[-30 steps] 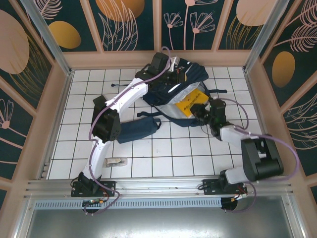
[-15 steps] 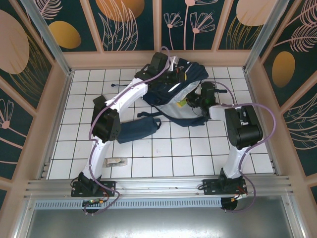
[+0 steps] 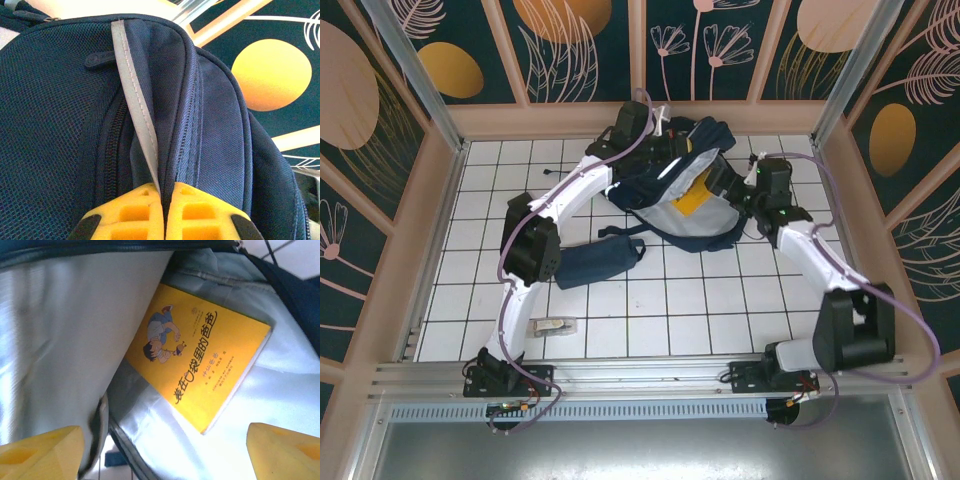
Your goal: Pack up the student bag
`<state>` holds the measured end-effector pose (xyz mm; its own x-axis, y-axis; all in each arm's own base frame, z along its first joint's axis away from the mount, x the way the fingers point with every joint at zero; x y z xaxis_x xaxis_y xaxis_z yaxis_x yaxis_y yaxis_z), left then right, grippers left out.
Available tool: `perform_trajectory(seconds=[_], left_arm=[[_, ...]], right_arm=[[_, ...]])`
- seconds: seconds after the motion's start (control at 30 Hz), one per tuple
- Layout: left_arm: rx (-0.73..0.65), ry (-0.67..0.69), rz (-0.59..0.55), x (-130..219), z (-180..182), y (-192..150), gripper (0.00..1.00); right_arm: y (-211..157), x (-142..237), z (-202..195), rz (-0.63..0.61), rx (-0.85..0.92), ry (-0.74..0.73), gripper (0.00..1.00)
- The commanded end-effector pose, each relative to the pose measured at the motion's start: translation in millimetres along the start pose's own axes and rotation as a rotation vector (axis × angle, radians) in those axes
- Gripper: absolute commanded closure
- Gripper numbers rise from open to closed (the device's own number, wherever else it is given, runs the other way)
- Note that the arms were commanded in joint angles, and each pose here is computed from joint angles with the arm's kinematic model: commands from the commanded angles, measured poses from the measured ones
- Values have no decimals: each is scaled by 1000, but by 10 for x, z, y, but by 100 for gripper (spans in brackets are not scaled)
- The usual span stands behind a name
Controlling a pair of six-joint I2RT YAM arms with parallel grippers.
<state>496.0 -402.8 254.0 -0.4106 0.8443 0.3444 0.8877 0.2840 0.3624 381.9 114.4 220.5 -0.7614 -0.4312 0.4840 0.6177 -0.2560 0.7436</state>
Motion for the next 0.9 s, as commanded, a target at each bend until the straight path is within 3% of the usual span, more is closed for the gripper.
perform_trajectory(seconds=[0.0, 0.17, 0.37, 0.87], left_arm=[[-108, -186, -161, 361, -696, 483, 100], [-97, -188, -148, 332, -660, 476, 100], [-70, -183, -109, 279, -544, 375, 100], [-69, -164, -106, 338, -475, 295, 100]], right_arm=[[-389, 224, 89, 109, 86, 28, 16], [-773, 295, 596, 130, 102, 222, 17], [-1247, 28, 1149, 159, 128, 380, 18], [-1909, -937, 1584, 315, 171, 349, 27]])
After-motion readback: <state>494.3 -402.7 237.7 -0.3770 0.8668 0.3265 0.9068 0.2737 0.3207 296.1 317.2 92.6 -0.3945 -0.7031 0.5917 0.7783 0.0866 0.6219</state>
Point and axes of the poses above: each hand's point on the last joint's axis, 136 mm out from that joint toward the fingers, its own x axis back along the fingers, its own z axis along the line the jaws close on, y = z × x, the point moved 2 cm from there along x, back along the fingers, and after that the axes turned 14 degrees about x, right-handed, at the moved point
